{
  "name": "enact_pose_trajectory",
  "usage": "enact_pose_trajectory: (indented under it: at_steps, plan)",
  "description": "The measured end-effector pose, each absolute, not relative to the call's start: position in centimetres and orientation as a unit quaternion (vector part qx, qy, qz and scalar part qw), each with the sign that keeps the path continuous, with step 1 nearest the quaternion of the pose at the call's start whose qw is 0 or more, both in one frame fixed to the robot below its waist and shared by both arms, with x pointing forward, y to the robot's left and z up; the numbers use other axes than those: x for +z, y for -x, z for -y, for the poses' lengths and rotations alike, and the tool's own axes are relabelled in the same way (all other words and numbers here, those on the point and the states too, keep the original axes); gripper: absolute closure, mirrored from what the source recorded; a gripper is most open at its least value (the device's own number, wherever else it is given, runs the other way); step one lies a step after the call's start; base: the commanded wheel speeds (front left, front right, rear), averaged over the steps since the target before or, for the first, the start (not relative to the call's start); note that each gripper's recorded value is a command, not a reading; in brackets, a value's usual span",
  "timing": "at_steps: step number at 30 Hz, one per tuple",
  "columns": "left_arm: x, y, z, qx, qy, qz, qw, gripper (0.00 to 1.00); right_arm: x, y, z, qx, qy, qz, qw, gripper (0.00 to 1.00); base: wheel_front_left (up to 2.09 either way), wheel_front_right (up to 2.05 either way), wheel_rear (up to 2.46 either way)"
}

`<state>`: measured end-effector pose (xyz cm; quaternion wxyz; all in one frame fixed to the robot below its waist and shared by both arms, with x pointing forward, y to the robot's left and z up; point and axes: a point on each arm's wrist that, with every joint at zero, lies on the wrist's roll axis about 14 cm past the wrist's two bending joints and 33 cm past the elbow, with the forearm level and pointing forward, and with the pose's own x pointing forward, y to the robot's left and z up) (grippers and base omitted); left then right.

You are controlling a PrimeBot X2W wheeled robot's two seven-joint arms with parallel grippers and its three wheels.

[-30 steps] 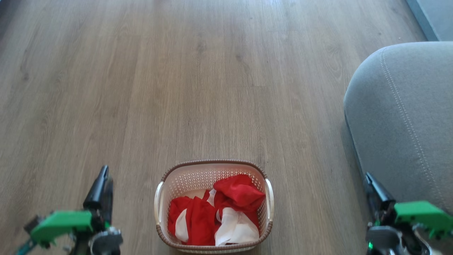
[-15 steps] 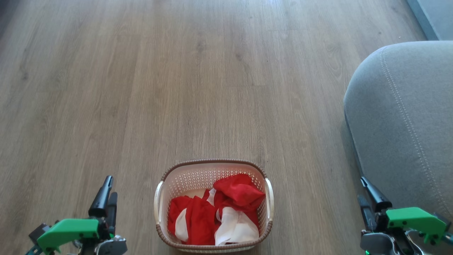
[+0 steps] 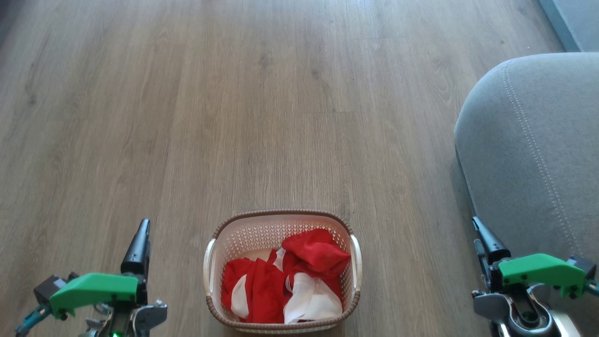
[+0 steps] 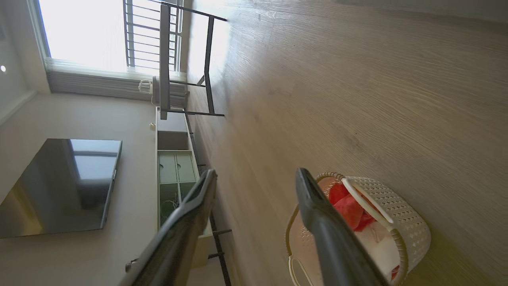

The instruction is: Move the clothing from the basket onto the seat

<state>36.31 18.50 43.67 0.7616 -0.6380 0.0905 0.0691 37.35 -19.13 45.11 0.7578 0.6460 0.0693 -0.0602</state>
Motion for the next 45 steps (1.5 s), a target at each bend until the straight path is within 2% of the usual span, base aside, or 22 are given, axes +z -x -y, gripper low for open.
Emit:
enact_pose_trajectory:
  at_steps: [21, 45]
  plan:
    - [45.0, -38.0, -17.9, 0.031, 0.481, -0.092, 0.871, 0.0, 46.5, -39.2, 17.3, -0.01, -0.505, -0.081, 0.859, 0.0, 0.0, 0.0, 0.0]
    - [47.1, -39.7, -17.3, -0.009, 0.322, -0.064, 0.945, 0.0, 48.3, -40.9, 15.5, 0.046, -0.361, -0.066, 0.929, 0.0, 0.0, 0.0, 0.0]
